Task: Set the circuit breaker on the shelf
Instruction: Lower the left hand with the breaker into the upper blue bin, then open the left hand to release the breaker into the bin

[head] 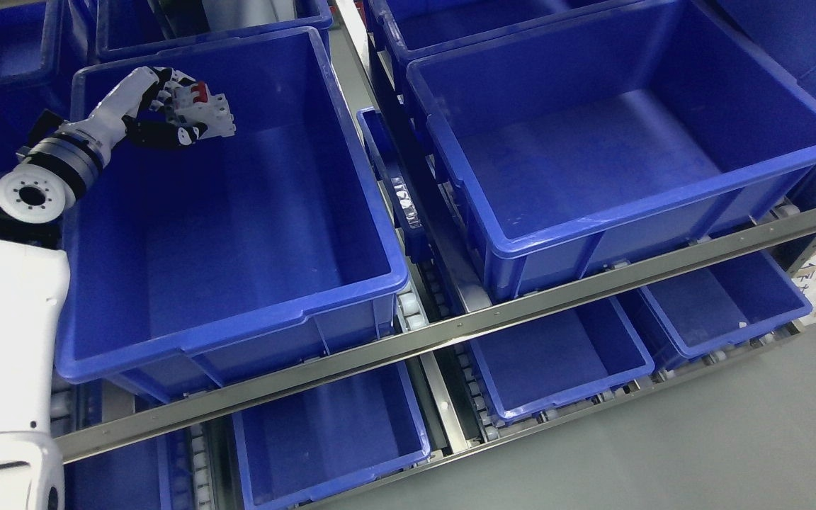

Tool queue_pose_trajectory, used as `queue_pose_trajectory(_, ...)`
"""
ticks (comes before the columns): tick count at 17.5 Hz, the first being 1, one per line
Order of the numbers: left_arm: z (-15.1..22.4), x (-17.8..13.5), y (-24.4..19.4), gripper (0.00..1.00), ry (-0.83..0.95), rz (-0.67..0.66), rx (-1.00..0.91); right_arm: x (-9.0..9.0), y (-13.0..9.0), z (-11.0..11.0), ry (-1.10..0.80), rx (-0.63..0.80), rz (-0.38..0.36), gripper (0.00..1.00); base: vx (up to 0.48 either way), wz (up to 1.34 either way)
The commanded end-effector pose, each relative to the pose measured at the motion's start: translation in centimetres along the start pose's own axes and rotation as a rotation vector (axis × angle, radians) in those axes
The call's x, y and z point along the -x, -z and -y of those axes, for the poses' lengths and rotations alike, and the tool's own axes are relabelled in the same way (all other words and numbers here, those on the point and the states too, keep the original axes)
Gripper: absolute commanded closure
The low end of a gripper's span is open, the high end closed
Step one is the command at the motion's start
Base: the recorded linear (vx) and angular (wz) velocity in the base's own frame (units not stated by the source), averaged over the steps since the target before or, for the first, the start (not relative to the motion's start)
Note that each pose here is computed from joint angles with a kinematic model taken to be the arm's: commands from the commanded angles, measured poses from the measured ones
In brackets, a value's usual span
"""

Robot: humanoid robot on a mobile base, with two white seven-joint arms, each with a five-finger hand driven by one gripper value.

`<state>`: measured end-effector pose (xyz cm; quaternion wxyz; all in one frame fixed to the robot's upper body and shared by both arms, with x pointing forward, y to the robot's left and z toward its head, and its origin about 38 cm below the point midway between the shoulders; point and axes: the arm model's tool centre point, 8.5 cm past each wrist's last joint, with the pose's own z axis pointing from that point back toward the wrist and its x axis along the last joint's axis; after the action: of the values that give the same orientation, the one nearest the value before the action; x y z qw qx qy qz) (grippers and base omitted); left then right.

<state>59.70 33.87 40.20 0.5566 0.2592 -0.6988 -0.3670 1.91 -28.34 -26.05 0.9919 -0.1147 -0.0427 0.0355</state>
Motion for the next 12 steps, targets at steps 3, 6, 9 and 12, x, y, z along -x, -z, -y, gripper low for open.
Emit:
queue_pose_trajectory(3, 3.1, 3.7, 1.3, 0.53, -0.005, -0.160, 0.107, 0.2, 0.1, 1.0, -0.024, 0.015, -0.009, 0.00, 0.000, 0.00)
queue_pose_trajectory(6, 3.0, 3.7, 1.3, 0.39, -0.006, -0.160, 0.100, 0.2, 0.1, 1.0, -0.024, 0.015, -0.009, 0.00, 0.000, 0.00)
queue_pose_trajectory(9, 2.8, 3.7, 1.3, 0.29, -0.010, -0.156, 0.091, 0.2, 0.1, 1.0, -0.024, 0.015, -0.009, 0.00, 0.000, 0.00)
queue_pose_trajectory(12, 1.9, 3.2, 1.4, 0.22, -0.007, -0.146, 0.032, 0.1, 0.1, 1.0, -0.024, 0.014, -0.008, 0.00, 0.000, 0.00)
